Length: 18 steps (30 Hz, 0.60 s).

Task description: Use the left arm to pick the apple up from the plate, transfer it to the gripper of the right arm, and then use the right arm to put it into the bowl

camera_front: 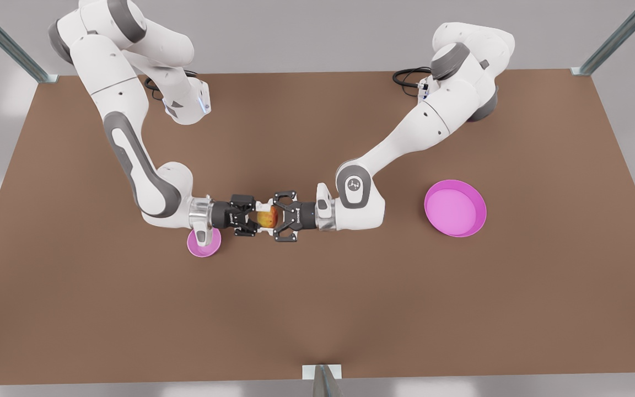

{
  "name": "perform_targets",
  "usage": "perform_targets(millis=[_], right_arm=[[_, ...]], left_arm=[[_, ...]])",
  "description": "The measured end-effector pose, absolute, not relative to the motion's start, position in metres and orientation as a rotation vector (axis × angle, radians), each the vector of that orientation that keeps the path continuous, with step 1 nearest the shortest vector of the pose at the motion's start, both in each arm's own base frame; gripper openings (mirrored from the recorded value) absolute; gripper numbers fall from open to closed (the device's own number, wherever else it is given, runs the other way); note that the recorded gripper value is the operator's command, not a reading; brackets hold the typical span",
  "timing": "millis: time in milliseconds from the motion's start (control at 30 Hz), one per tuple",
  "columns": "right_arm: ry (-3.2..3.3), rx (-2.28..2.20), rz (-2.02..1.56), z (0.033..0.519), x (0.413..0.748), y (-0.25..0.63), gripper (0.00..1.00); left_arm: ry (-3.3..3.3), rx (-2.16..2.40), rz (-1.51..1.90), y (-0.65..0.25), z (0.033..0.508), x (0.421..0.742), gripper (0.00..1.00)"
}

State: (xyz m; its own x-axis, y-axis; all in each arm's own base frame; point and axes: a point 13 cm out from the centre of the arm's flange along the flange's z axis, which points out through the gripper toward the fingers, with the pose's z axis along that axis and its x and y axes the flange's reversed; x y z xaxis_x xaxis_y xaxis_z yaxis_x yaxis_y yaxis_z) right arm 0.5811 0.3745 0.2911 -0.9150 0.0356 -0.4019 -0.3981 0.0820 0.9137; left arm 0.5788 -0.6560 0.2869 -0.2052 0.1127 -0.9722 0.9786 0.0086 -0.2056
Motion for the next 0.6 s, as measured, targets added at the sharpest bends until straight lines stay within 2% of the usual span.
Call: perform_targets(millis=[167,200,233,267,300,467,500,600], right_arm=[[2.040,-0.380,1.886,0.2870,0.5791,0.3753,0.92],[2.038,-0.383,1.883,0.2867,0.5791,0.3750,0.97],[2.038,-0.385,1.881,0.2856,0.5783,0.3746,0.94],[2.037,-0.388,1.879,0.2851,0.5779,0.3745,0.80],[2.036,-0.391,1.877,0.2850,0.5777,0.3744,0.74],[2.025,-0.408,1.868,0.2863,0.5776,0.3752,0.74],[2.024,-0.411,1.866,0.2865,0.5776,0.3752,0.74],[2.020,-0.418,1.862,0.2866,0.5776,0.3753,0.74]], left_arm=[[1.432,1.199,-1.297,-0.6565,0.2870,0.5785,0.47],[1.430,1.200,-1.295,-0.6563,0.2871,0.5788,0.47],[1.428,1.202,-1.293,-0.6564,0.2872,0.5787,0.47],[1.426,1.204,-1.291,-0.6565,0.2871,0.5785,0.47],[1.424,1.205,-1.289,-0.6564,0.2872,0.5787,0.47],[1.415,1.211,-1.282,-0.6565,0.2872,0.5788,0.47],[1.414,1.212,-1.281,-0.6565,0.2871,0.5787,0.50],[1.409,1.215,-1.279,-0.6567,0.2874,0.5784,0.52]])
